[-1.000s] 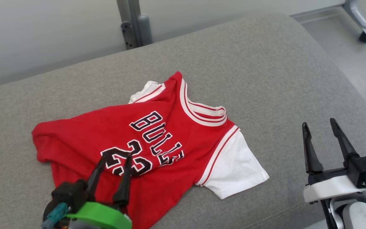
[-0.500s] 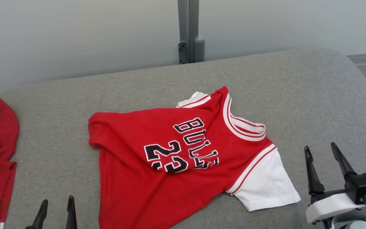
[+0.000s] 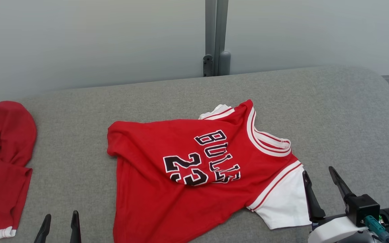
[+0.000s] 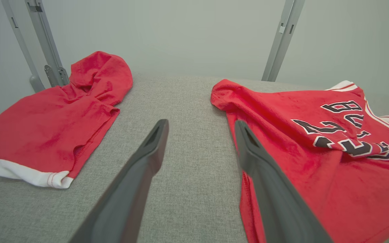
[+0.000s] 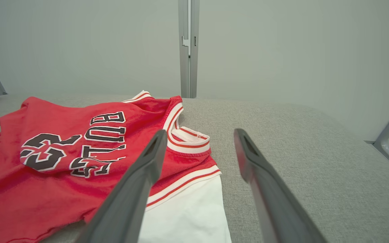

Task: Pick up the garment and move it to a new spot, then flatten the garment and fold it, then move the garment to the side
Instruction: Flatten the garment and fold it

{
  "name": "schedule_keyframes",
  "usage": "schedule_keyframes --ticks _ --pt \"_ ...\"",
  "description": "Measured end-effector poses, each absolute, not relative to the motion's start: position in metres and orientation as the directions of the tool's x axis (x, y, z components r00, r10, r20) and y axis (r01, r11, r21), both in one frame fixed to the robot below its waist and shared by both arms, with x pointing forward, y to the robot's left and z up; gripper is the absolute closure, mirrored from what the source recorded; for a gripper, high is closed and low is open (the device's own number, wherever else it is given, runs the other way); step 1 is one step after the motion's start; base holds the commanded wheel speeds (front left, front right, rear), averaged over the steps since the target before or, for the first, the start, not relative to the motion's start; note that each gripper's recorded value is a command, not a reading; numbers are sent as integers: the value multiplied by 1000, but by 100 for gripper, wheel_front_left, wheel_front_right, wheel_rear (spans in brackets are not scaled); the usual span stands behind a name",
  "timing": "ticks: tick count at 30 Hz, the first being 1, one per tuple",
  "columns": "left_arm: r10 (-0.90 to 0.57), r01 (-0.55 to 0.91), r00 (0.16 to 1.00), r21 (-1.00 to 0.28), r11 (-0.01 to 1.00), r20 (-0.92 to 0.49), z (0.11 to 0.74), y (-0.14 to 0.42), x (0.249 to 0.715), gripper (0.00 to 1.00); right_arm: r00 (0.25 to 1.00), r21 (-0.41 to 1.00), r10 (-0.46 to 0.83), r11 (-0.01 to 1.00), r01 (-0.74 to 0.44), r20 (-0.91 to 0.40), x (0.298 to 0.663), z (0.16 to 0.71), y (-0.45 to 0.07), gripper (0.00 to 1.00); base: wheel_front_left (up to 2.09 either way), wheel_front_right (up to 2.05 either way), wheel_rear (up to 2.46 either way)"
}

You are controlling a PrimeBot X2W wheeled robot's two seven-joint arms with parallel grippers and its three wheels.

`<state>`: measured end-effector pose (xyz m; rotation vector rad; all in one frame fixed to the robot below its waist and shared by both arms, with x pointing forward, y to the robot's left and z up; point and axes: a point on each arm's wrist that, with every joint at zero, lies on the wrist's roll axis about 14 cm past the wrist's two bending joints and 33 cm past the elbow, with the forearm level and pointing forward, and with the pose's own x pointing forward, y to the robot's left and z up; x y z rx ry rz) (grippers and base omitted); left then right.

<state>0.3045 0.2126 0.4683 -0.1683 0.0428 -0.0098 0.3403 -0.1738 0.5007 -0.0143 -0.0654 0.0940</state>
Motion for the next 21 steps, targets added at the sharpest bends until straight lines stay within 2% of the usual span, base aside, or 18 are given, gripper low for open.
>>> schedule_keyframes --ticks 11,17,19,21 --pt "-25 13 997 -155 988 -78 457 211 309 0 997 -5 57 998 -57 56 338 498 -184 0 0 0 0" --pt "-61 43 992 -159 986 -114 448 205 309 0 993 9 3 1000 -4 114 346 516 -202 0 0 0 0" --pt "-104 63 971 -188 980 -216 435 196 307 0 998 -12 10 1000 -10 60 346 502 -207 0 0 0 0" --pt "-150 76 930 -225 971 -335 422 186 301 0 996 -36 37 999 -40 -78 345 477 -208 0 0 0 0"
